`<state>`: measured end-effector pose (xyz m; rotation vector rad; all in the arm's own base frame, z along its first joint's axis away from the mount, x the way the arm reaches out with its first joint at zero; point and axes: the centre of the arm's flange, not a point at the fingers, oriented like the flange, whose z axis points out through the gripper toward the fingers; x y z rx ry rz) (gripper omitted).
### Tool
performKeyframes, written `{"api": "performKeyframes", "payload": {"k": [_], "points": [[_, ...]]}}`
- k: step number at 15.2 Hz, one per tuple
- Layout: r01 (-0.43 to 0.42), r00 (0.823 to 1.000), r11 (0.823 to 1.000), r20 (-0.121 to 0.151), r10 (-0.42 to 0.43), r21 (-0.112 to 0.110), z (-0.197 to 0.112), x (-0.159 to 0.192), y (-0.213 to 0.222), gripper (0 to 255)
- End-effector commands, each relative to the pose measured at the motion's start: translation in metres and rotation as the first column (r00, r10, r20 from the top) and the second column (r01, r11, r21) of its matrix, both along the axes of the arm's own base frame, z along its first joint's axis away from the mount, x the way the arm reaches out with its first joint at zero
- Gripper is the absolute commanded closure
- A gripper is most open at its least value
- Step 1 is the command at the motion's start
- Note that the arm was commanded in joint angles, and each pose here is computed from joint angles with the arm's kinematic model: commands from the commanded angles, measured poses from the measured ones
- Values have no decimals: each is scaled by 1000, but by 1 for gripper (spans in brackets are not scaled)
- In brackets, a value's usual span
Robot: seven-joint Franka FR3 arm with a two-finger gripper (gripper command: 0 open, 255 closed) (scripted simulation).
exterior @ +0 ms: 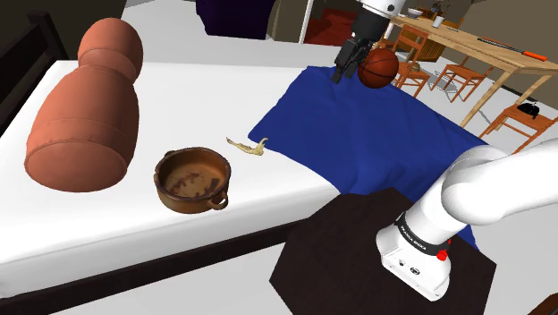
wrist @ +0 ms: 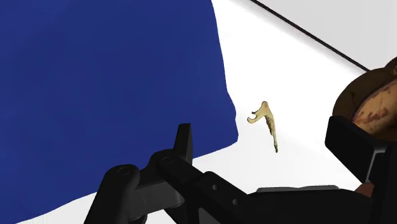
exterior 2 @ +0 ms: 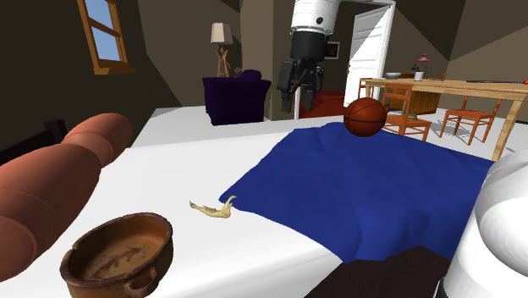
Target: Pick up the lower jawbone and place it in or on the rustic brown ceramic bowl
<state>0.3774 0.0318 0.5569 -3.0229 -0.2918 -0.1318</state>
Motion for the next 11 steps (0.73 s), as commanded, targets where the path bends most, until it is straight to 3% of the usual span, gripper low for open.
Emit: {"api": "performKeyframes", "payload": {"k": [1, 6, 11], "points": [[-60, 998, 998, -16, 60, -1, -22, 20, 9, 0], [-205, 977, 979, -56, 205, 2, -70, 64, 36, 0], [-345, 934, 938, -96, 345, 10, -121, 101, 69, 0]]}}
